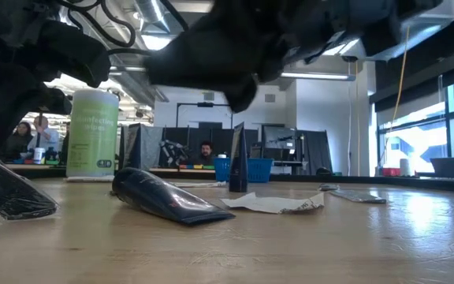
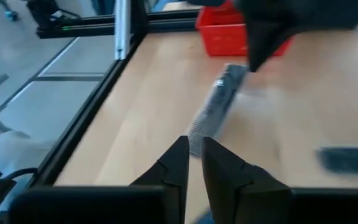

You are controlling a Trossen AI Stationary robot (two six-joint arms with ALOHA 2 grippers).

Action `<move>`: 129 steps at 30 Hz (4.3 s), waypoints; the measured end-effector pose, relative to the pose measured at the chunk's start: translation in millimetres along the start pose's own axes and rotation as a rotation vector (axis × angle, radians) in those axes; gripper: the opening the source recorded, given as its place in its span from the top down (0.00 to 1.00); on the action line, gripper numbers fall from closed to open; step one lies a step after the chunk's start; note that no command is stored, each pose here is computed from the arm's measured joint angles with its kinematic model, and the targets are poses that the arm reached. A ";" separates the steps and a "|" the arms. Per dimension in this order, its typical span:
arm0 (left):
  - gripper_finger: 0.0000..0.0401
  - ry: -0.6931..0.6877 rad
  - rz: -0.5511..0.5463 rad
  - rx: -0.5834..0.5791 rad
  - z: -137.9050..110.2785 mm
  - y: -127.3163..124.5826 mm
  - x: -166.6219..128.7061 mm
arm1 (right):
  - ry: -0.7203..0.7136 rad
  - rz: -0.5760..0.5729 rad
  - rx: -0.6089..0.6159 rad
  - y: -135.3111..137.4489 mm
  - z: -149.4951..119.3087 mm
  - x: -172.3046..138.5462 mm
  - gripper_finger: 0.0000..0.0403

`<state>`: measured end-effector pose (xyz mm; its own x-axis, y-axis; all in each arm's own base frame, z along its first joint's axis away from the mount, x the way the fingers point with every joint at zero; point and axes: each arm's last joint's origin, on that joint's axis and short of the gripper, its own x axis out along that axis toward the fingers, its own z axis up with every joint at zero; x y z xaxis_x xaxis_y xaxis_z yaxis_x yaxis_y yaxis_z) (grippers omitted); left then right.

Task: Pick & Place Travel size toiletries
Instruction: Put the black hair comb into the red basket

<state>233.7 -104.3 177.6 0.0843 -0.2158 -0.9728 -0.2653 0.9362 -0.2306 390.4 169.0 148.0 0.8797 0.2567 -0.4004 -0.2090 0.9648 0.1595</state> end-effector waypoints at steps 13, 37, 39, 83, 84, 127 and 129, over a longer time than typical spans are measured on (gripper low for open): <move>1.00 -0.011 0.014 0.003 -0.2 -0.2 0.1 | 0.057 0.069 0.152 -14.0 -7.5 45.7 0.83; 1.00 -0.012 0.016 0.004 -0.2 -0.3 0.2 | 0.136 0.008 0.173 -19.8 -15.4 76.2 0.48; 1.00 -0.012 0.016 0.004 -0.2 -0.3 0.2 | 0.141 0.003 0.175 -20.1 -16.4 76.4 0.49; 1.00 -0.157 -0.071 0.066 29.4 5.1 4.3 | 0.263 0.103 0.256 -12.1 -41.6 83.1 0.77; 1.00 -0.156 -0.072 0.067 29.3 5.0 4.2 | 0.266 0.095 0.258 -12.4 -41.9 83.0 0.78; 1.00 -0.268 -0.115 0.158 41.2 2.8 0.3 | 0.250 0.117 0.301 -20.6 -39.1 84.2 0.99; 1.00 -0.270 -0.117 0.161 41.4 2.6 0.2 | 0.251 0.122 0.296 -20.5 -39.1 84.2 0.99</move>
<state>272.8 -90.4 177.7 0.3627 -0.2627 -0.8941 -0.0857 0.9460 -0.3127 452.1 173.0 75.7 0.7166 0.4091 -0.5649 -0.1404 0.8779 0.4578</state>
